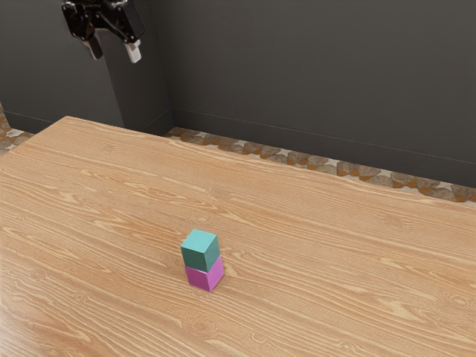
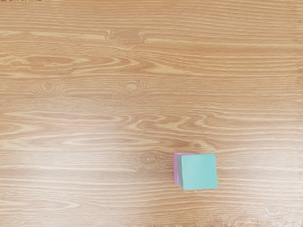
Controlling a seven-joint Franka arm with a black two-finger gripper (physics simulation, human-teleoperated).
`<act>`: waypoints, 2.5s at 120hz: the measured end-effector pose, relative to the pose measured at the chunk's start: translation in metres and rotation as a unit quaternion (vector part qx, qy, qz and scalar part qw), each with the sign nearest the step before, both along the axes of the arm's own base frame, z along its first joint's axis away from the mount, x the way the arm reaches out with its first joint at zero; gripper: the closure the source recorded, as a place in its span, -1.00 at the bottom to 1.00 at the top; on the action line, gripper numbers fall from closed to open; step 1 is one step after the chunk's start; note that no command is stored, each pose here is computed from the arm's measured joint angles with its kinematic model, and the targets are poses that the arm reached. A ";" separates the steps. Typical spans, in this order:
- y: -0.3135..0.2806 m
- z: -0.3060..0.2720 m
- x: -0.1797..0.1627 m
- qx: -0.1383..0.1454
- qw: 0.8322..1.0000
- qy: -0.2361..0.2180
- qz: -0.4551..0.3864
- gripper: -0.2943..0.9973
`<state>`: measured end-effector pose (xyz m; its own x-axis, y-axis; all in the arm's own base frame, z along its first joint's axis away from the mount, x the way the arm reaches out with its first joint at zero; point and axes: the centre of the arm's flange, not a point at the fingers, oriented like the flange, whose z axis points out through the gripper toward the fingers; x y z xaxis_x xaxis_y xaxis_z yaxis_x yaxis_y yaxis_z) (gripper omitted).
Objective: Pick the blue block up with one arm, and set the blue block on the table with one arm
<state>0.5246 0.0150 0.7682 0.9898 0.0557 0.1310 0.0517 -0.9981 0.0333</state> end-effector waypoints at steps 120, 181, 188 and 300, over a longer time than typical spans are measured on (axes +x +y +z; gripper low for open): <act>-0.130 -0.342 -0.005 0.009 0.991 0.079 -0.109 -0.54; -0.124 -0.388 0.010 -0.001 0.991 0.069 -0.114 -0.54; -0.130 -0.388 0.009 0.000 0.991 0.067 -0.120 -0.54; -0.112 -0.439 0.025 -0.012 0.990 0.093 -0.109 -0.54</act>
